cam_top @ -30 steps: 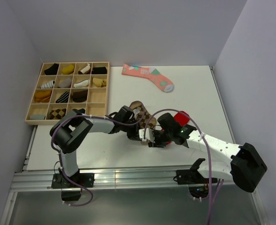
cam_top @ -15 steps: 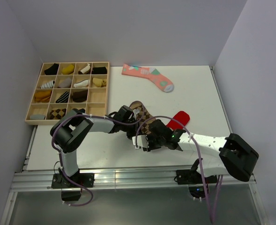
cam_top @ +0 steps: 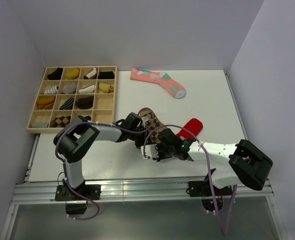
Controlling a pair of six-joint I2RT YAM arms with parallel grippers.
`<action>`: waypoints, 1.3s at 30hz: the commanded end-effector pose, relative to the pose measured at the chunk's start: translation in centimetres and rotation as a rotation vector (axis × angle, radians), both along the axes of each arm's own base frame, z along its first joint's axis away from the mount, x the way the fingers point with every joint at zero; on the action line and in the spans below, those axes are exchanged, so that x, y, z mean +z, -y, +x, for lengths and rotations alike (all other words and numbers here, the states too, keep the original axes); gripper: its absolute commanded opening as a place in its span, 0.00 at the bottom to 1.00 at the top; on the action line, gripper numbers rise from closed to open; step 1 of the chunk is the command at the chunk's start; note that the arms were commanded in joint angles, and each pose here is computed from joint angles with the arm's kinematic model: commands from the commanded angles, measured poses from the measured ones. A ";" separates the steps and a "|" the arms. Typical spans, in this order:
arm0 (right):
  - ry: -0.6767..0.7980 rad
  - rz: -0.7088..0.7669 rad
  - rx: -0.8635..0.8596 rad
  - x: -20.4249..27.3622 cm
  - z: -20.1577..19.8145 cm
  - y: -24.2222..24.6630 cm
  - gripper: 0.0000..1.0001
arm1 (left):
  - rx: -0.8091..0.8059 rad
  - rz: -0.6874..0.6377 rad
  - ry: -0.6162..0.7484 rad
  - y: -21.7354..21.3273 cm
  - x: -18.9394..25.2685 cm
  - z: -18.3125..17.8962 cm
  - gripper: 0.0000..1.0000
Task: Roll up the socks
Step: Roll the sock at the center of the board.
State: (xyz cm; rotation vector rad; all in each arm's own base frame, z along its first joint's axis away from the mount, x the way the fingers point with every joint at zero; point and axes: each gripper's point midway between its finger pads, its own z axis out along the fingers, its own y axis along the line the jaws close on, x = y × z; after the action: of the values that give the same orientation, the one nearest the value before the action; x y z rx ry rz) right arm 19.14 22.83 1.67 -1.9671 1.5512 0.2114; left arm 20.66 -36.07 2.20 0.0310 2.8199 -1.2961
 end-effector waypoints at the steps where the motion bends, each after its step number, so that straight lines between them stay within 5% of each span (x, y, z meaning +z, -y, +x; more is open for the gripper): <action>1: 0.002 -0.031 -0.025 -0.7 -0.1 0.8 0.27 | 0.011 0.108 -0.073 -2.1 -2.8 -1.5 0.01; 7: -0.053 -0.019 -0.048 -0.8 -0.7 1.0 0.08 | 0.077 0.056 -0.025 -2.0 -0.7 -0.5 0.16; 13: -0.163 -0.007 -0.045 0.0 -1.6 0.3 0.01 | 0.158 0.046 0.005 -3.0 -0.1 -0.1 0.26; 21: -0.376 0.020 -0.008 2.1 -1.9 -1.7 0.00 | 0.261 0.066 0.055 -5.3 -0.8 -0.5 0.28; 31: -0.829 -0.007 -0.093 3.6 -0.8 -1.7 0.00 | 0.458 0.048 0.343 -9.0 3.5 2.1 0.33; 39: -1.128 -0.044 -0.188 2.2 -0.6 -1.6 0.00 | 0.417 0.048 0.620 -8.3 6.9 2.9 0.40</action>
State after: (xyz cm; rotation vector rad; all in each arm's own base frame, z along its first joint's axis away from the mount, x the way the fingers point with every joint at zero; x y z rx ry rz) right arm 20.22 24.64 2.56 -1.8198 2.2810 1.1951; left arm 22.03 -27.12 6.68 -0.2286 2.3284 -0.9717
